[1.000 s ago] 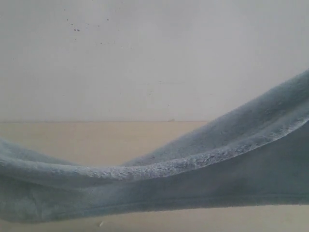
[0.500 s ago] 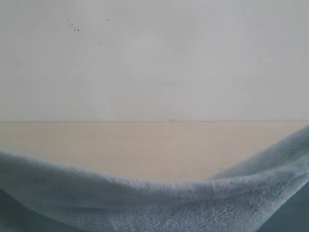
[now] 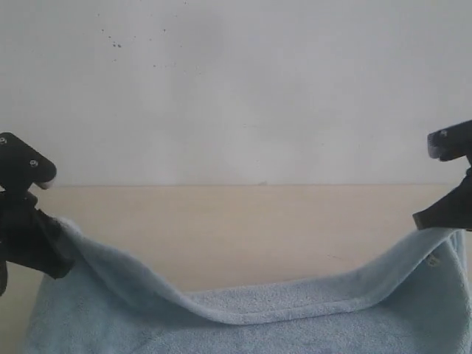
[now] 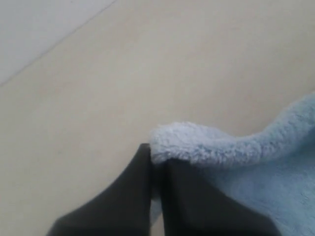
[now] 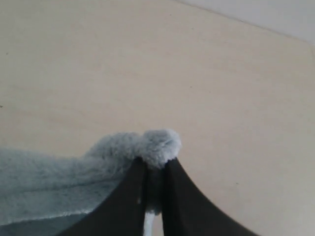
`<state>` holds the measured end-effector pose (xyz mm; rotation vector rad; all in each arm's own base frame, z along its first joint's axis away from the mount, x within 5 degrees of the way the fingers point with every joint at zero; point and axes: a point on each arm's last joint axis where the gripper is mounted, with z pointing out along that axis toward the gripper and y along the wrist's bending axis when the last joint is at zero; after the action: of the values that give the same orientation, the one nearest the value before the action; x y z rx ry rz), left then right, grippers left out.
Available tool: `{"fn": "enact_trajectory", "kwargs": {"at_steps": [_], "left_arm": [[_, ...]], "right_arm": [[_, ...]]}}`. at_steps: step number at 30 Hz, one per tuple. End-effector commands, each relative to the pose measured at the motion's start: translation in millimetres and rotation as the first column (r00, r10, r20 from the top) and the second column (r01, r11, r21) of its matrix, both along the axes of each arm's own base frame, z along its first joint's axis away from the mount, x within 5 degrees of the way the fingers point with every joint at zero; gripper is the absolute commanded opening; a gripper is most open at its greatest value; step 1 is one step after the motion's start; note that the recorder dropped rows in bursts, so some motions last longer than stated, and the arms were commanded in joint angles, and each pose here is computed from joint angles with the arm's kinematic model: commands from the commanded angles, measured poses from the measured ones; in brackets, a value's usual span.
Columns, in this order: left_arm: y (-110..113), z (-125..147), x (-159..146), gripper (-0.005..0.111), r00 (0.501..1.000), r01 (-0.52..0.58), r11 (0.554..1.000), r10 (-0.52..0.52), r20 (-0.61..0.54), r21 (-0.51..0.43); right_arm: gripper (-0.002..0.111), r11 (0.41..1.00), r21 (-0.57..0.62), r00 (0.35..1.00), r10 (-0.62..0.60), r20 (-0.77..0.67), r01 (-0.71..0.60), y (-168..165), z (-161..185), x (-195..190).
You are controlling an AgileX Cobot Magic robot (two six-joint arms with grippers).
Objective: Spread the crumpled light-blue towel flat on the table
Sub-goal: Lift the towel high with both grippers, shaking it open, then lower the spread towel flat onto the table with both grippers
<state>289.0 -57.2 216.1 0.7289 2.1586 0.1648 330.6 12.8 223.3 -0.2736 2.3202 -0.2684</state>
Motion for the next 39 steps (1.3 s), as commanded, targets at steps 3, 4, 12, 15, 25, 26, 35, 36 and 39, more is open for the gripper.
{"fn": "enact_trajectory", "kwargs": {"at_steps": [3,4,12,15,25,26,35,36,39], "left_arm": [[18,-22,47,0.004,0.995,-0.095,0.994,0.094,-0.019,-0.047],[21,-23,51,0.004,0.994,-0.104,0.993,0.103,-0.019,-0.047],[28,-41,74,0.004,0.992,-0.121,0.991,0.120,-0.026,-0.054],[28,-49,77,0.006,0.991,-0.124,0.991,0.122,-0.049,-0.047],[28,-47,88,0.073,0.981,-0.187,0.964,0.193,0.013,-0.188],[28,-43,91,0.078,0.976,-0.209,0.954,0.218,0.018,-0.216],[48,-12,112,0.061,0.924,-0.343,0.871,0.381,0.043,-0.352],[55,-11,112,0.048,0.908,-0.379,0.845,0.418,0.023,-0.376],[64,-11,111,0.010,0.891,-0.414,0.821,0.454,0.012,-0.393]], "right_arm": [[0.000,0.989,0.112,0.996,-0.094,0.003,0.093,-22,-33,36],[0.000,0.984,0.135,0.993,-0.121,0.008,0.118,-27,-35,41],[0.000,0.970,0.229,0.988,-0.110,0.108,0.083,-36,-30,64],[0.008,0.970,0.227,0.988,-0.113,0.107,0.087,-37,-33,73],[0.058,0.957,0.229,0.974,-0.203,0.096,0.177,-45,-31,92],[0.058,0.953,0.237,0.970,-0.220,0.100,0.192,-45,-28,93],[0.056,0.876,0.116,0.882,-0.471,-0.009,0.469,-66,-6,69],[0.053,0.859,0.056,0.861,-0.505,-0.056,0.508,-70,-9,62],[0.030,0.870,-0.065,0.843,-0.491,-0.220,0.489,-71,-31,43]]}}
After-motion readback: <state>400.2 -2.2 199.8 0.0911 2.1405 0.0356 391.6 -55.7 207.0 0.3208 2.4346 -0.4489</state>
